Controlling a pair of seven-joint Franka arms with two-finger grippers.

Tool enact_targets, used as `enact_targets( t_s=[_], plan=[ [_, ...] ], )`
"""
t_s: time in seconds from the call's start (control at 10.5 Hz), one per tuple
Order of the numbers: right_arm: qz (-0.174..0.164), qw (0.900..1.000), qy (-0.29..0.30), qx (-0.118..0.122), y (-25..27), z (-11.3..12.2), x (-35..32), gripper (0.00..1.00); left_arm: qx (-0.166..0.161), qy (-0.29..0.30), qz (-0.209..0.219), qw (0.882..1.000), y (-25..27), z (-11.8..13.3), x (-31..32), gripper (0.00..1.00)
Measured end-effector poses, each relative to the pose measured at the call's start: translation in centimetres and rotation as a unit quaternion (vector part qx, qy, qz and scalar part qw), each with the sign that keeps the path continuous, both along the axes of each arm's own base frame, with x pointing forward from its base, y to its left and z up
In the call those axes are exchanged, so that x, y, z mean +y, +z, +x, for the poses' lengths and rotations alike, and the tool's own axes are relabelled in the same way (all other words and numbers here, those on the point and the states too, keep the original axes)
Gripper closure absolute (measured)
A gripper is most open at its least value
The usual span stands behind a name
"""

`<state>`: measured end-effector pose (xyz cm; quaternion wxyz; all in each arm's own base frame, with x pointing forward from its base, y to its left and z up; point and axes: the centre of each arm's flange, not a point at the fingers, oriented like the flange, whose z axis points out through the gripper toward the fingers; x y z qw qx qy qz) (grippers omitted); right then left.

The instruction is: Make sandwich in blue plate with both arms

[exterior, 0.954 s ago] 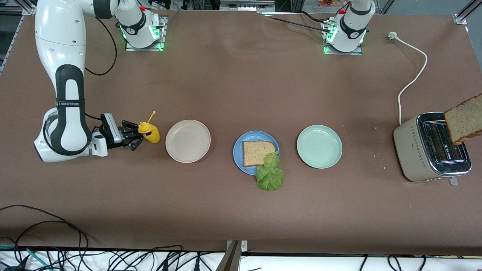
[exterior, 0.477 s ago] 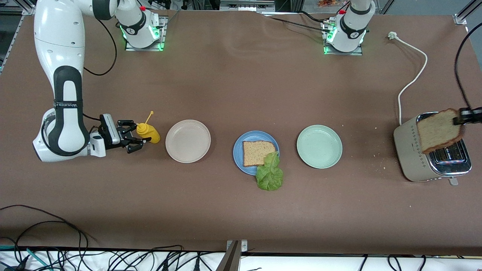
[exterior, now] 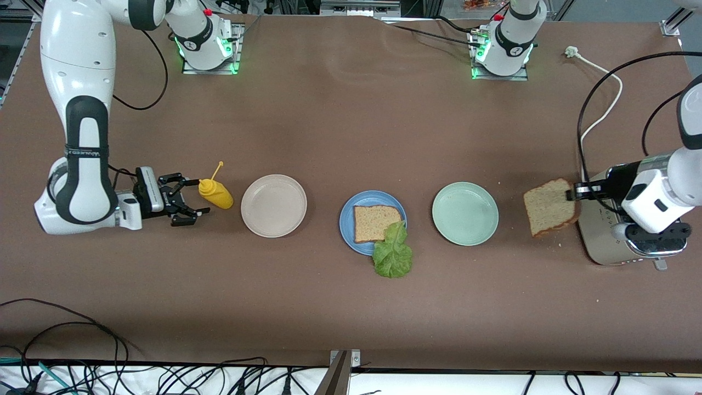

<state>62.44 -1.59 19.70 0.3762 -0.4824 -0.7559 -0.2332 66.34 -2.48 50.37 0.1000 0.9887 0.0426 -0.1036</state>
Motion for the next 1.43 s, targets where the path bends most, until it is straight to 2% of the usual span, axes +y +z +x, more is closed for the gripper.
enact_targets(
  t_s=[0.19, 0.29, 0.38, 0.48, 0.57, 0.67, 0.86, 0.95, 1.14, 1.24, 1.43],
  plan=[
    [-0.019, 0.999, -0.035, 0.003, 0.9, 0.0, -3.9, 0.0, 0.014, 0.024, -0.082, 0.996, -2.8, 0.2, -2.1, 0.92],
    [-0.026, 0.998, -0.061, 0.021, 1.5, -0.2, -6.0, 0.0, 0.031, 0.044, -0.12, 0.991, -4.2, 0.1, -4.2, 0.92],
    [-0.035, 0.994, -0.091, 0.054, 2.4, -0.5, -7.7, 0.0, 0.044, 0.061, -0.146, 0.986, -5.3, 0.0, -7.2, 0.92],
    [-0.045, 0.986, -0.126, 0.101, 3.4, -0.9, -9.0, 0.0, 0.047, 0.071, -0.159, 0.983, -6.1, 0.0, -10.6, 0.92],
    [-0.058, 0.974, -0.162, 0.147, 4.5, -0.9, -9.6, 0.0, 0.048, 0.076, -0.168, 0.982, -7.2, -0.1, -14.1, 0.92],
    [-0.071, 0.96, -0.198, 0.183, 5.8, -0.4, -9.7, 0.0, 0.05, 0.077, -0.177, 0.98, -8.5, -0.3, -17.6, 0.92],
    [-0.105, 0.935, -0.251, 0.229, 8.8, 1.7, -8.5, 0.0, 0.051, 0.064, -0.177, 0.981, -12.4, -1.0, -23.9, 0.92],
    [-0.112, 0.927, -0.264, 0.241, 9.4, 2.2, -8.0, 0.0, 0.055, 0.06, -0.173, 0.982, -14.1, -1.5, -25.9, 0.92],
    [-0.124, 0.904, -0.299, 0.279, 9.7, 2.5, -7.8, 0.0, 0.061, 0.067, -0.162, 0.983, -17.3, -2.6, -30.1, 0.92],
    [-0.133, 0.894, -0.317, 0.289, 9.8, 2.7, -7.7, 0.0, 0.066, 0.071, -0.156, 0.983, -18.5, -3.3, -31.9, 0.92],
    [-0.178, 0.871, -0.361, 0.283, 11.6, 3.8, -6.7, 0.0, 0.072, 0.078, -0.143, 0.984, -19.8, -4.0, -33.6, 0.92]
  ],
)
